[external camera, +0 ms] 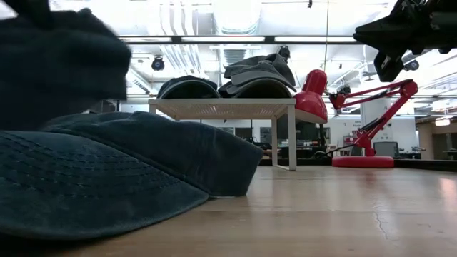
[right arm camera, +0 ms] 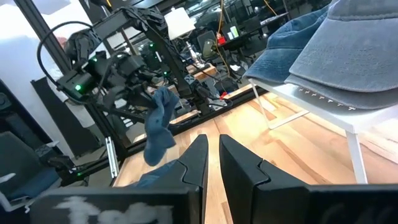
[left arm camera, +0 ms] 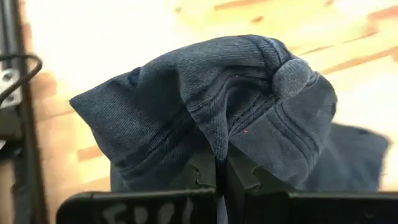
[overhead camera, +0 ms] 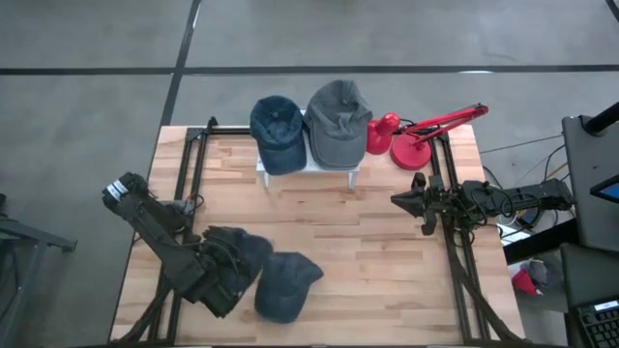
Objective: Pick & Place hat
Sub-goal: Stack the left blue cap on top of the blue cap on the shelf
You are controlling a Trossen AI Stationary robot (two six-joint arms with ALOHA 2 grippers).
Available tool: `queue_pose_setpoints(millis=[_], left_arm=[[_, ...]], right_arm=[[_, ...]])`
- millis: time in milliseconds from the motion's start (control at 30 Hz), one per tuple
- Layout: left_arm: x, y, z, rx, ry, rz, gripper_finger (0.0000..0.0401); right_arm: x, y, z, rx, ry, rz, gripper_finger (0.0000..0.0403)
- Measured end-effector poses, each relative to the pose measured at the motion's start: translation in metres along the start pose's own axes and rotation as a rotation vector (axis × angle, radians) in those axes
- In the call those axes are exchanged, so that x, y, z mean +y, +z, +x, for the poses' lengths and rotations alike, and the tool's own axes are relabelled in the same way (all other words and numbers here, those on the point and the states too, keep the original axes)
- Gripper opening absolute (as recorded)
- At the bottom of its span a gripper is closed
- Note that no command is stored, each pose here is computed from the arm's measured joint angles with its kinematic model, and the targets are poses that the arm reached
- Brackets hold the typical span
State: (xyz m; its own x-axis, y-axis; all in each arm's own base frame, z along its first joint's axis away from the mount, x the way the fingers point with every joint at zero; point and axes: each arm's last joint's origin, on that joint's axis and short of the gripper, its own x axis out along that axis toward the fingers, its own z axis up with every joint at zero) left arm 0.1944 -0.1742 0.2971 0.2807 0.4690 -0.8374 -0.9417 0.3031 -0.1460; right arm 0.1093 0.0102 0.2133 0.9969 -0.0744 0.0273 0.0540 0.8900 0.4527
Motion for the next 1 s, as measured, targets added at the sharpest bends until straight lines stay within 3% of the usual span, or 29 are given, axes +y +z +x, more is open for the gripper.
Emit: queue_pose_setpoints(millis=[300, 600, 800, 1000], left_arm=[[-0.006, 0.021, -0.025, -0.124, -0.193, -0.058, 0.0], [-0.009, 0.05, -0.055, -0.334, -0.398, -0.096, 0.0], [-0.013, 0.071, -0.072, -0.491, -0.48, -0.123, 0.0], [-0.018, 0.101, -0.082, -0.617, -0.484, -0.174, 0.0]], right_arm=[[0.0, 0.0, 0.0, 0.0, 0.0, 0.0, 0.0038], [0.0, 0.0, 0.0, 0.0, -0.001, 0.0, 0.0038], [0.0, 0.0, 0.0, 0.0, -0.001, 0.0, 0.0038], [0.0, 0.0, 0.0, 0.0, -0.001, 0.001, 0.0038]])
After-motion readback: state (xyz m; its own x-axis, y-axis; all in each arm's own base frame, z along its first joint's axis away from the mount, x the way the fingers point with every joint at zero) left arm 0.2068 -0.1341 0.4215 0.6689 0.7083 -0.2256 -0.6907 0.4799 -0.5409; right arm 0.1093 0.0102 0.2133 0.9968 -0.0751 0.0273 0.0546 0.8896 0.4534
